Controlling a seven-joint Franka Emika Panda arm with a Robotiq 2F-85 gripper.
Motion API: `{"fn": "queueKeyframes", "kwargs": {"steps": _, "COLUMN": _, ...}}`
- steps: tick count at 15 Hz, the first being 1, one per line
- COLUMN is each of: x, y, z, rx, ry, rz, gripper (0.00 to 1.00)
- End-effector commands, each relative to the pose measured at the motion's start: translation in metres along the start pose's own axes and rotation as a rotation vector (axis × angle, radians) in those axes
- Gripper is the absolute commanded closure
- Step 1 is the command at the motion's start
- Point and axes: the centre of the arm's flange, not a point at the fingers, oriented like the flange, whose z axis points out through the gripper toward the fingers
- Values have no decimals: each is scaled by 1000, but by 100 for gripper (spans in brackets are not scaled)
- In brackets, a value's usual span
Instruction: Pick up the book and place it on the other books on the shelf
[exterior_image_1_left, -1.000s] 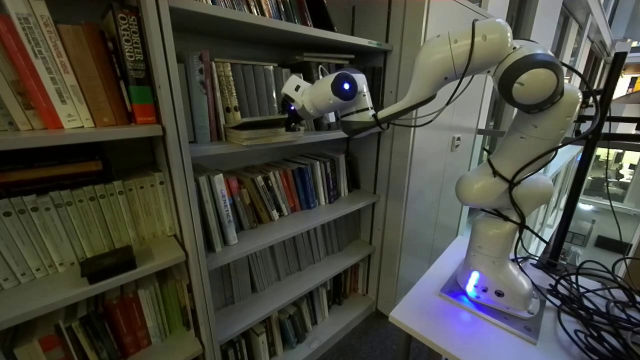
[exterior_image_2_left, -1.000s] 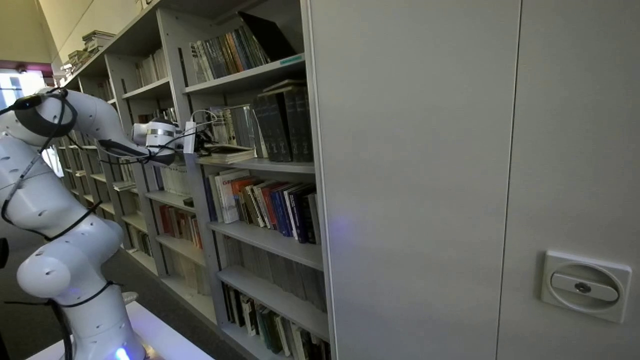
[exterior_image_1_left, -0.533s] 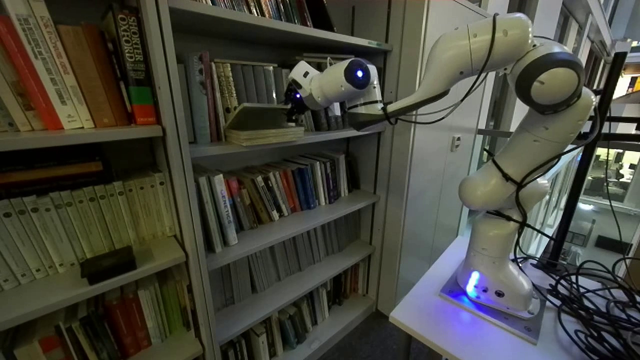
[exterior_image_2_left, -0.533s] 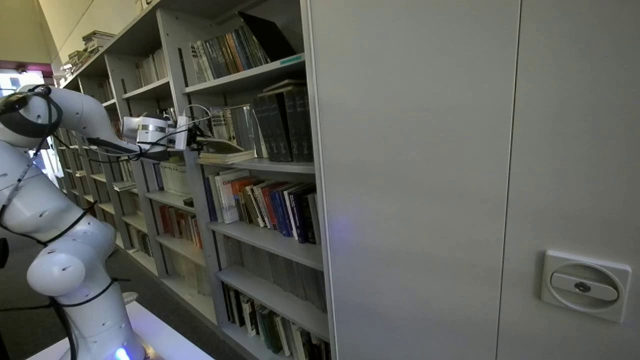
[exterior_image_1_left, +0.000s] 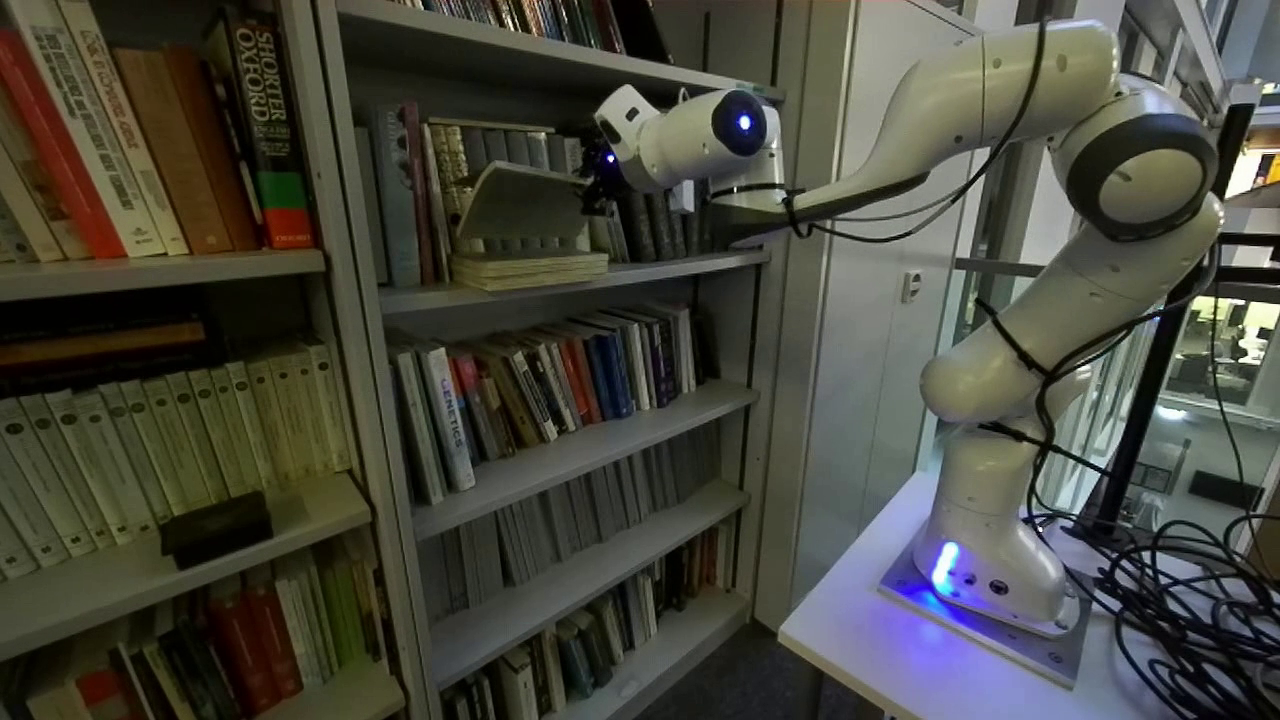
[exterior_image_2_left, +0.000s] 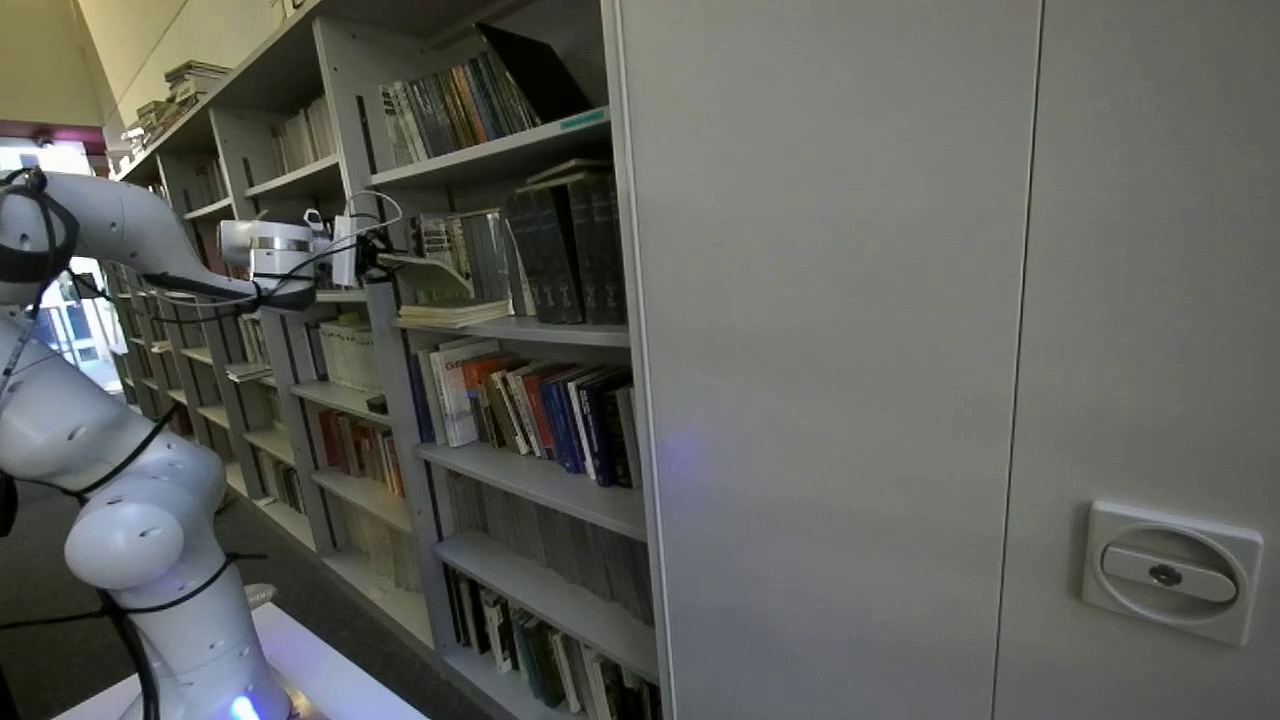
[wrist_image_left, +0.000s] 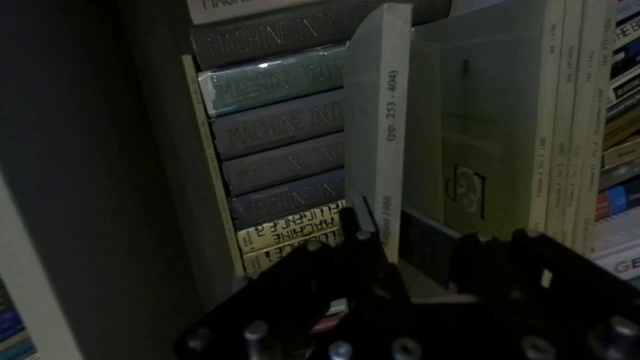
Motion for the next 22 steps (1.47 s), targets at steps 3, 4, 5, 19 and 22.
{"fn": "queueKeyframes", "kwargs": {"steps": 3, "x": -4, "y": 36, "z": -36, "rx": -178, "ry": 16, "rz": 100, "gripper": 96}}
{"fn": "queueKeyframes", "kwargs": {"steps": 4, "x": -2, "y": 40, "z": -41, "rx": -196, "ry": 17, "rz": 105, "gripper": 96}}
{"fn": "queueKeyframes", "kwargs": {"steps": 5, "x": -1, "y": 42, "z": -45, "rx": -213, "ry": 21, "rz": 111, "gripper": 96}}
{"fn": "queueKeyframes", "kwargs": {"steps": 19, "x": 9, "y": 57, "z": -61, "rx": -397, "ry": 9, "rz": 28, "gripper": 96}}
{"fn": "queueKeyframes", "kwargs": {"steps": 22, "x": 7, "y": 55, "z": -59, "rx": -400, "ry": 4, "rz": 20, "gripper": 96}}
